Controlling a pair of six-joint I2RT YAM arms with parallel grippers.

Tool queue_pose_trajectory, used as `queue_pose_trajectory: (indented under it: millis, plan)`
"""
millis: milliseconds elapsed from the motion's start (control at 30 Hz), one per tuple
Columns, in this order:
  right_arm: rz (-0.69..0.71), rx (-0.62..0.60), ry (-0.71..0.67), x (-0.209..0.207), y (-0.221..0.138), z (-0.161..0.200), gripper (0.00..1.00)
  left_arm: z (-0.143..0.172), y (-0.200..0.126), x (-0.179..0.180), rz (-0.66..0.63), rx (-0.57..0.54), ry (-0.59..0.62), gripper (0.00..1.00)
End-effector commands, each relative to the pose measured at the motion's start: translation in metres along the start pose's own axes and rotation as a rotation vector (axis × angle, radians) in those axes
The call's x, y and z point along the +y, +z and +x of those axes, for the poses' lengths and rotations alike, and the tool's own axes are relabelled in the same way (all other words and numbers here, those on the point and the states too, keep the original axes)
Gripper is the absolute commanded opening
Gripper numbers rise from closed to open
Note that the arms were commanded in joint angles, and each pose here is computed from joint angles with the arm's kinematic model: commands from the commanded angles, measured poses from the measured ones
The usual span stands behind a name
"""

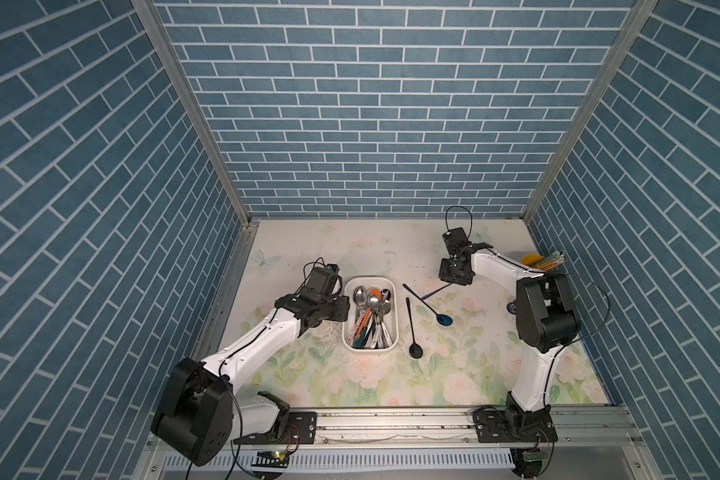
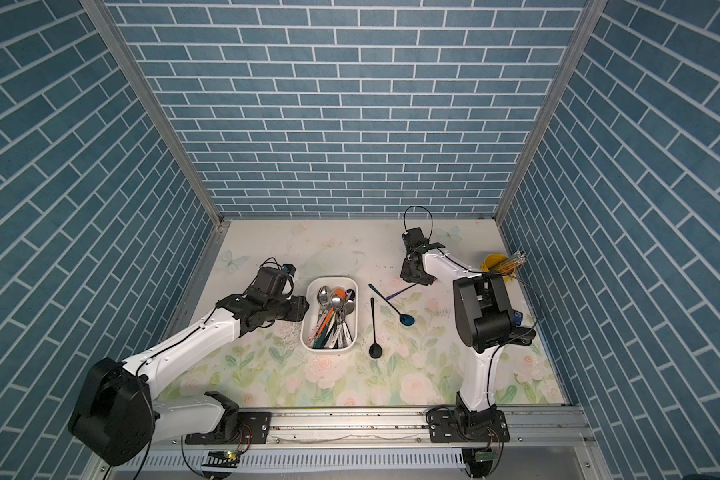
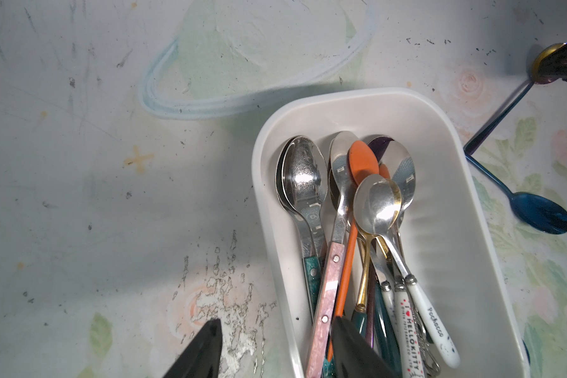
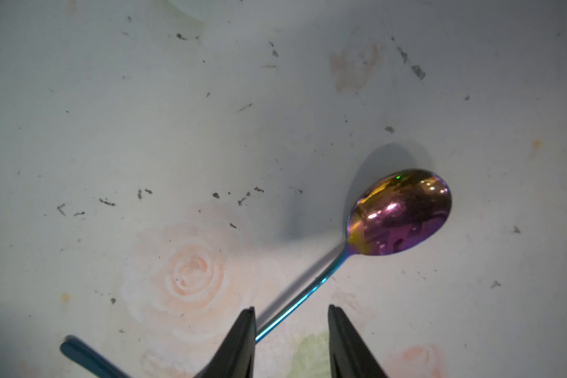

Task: Put the spoon into the storage box
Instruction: Pick up the spoon from the center of the board.

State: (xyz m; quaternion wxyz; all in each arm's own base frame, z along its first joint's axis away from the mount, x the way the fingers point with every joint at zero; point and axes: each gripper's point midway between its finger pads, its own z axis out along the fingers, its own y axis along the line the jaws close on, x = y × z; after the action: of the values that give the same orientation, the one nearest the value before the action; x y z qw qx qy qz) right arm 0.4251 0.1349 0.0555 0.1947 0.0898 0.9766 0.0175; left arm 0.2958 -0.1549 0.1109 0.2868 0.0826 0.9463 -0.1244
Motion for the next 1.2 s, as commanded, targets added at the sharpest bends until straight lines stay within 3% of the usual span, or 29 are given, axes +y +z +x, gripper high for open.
queue_pose_trajectory:
  millis: [0, 600, 967, 1167]
  plan:
    - [0.032, 0.029, -0.027, -0.007, 0.009, 0.008, 0.41, 0.003, -0.002, 0.002, -0.013, 0.0, 0.003, 0.59]
    - [0.029, 0.113, -0.047, -0.004, 0.048, 0.026, 0.41, 0.004, -0.001, 0.004, -0.024, 0.007, 0.004, 0.59]
    - [0.07, 0.203, -0.137, -0.014, 0.064, 0.047, 0.19, 0.007, -0.003, 0.007, -0.034, 0.003, 0.003, 0.59]
    - [0.044, 0.188, -0.126, -0.009, 0.065, 0.044, 0.09, 0.009, -0.002, 0.008, -0.037, 0.007, 0.005, 0.59]
